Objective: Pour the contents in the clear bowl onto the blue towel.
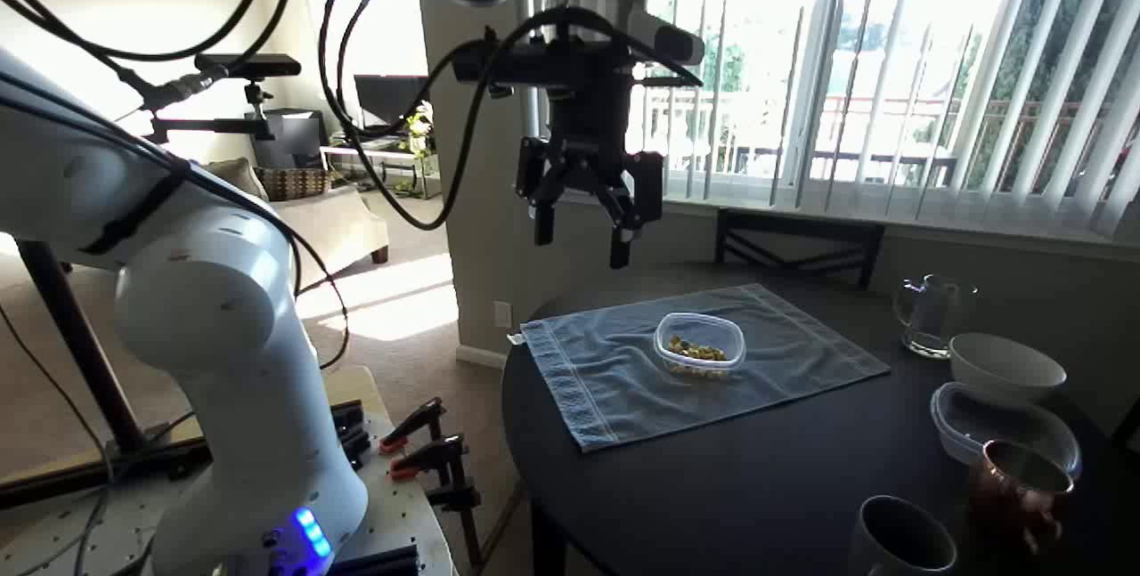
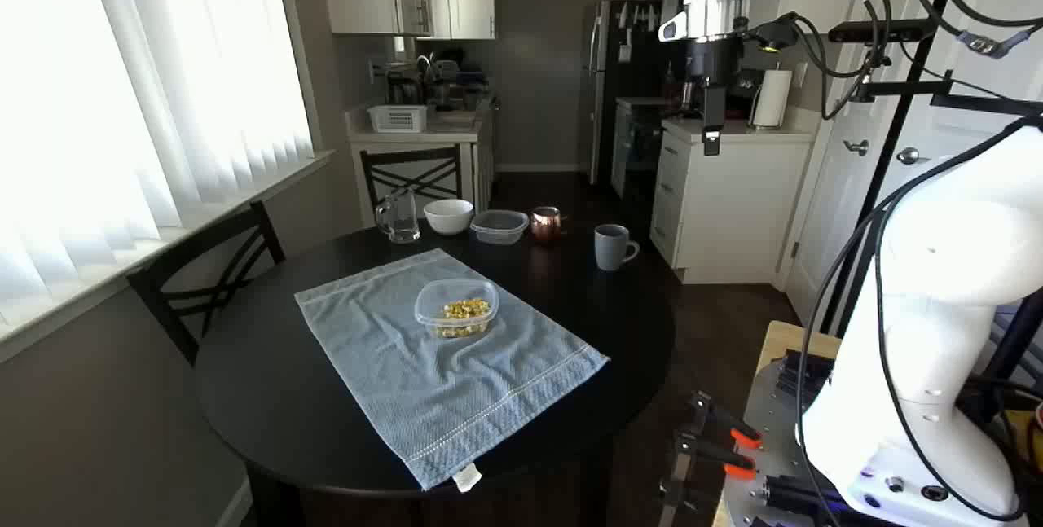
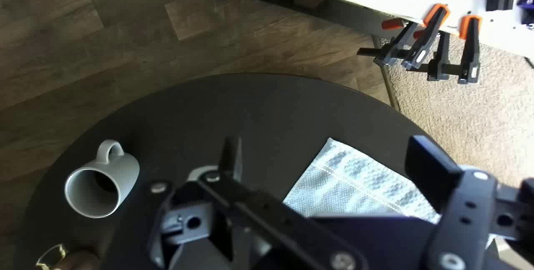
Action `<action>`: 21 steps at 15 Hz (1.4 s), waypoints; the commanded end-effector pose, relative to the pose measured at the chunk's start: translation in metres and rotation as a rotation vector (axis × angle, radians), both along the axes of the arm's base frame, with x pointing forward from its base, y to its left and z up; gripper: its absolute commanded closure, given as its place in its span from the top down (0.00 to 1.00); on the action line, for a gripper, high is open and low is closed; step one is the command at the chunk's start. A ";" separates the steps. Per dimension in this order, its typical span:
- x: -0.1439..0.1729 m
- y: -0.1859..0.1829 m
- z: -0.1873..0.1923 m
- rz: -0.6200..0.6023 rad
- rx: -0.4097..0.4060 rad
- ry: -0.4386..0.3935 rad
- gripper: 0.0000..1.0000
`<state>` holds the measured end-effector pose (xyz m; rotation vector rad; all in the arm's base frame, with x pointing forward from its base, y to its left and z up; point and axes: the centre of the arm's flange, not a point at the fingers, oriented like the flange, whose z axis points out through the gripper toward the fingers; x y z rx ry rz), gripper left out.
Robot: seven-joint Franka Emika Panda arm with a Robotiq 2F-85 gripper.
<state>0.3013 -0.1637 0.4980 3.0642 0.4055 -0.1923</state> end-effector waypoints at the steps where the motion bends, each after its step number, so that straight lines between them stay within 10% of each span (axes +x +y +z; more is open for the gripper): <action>1: 0.000 0.000 0.000 0.000 0.000 0.000 1.00; 11: 0.008 0.003 0.000 0.001 -0.006 0.012 1.00; 21: 0.185 0.181 -0.008 -0.145 0.051 0.151 1.00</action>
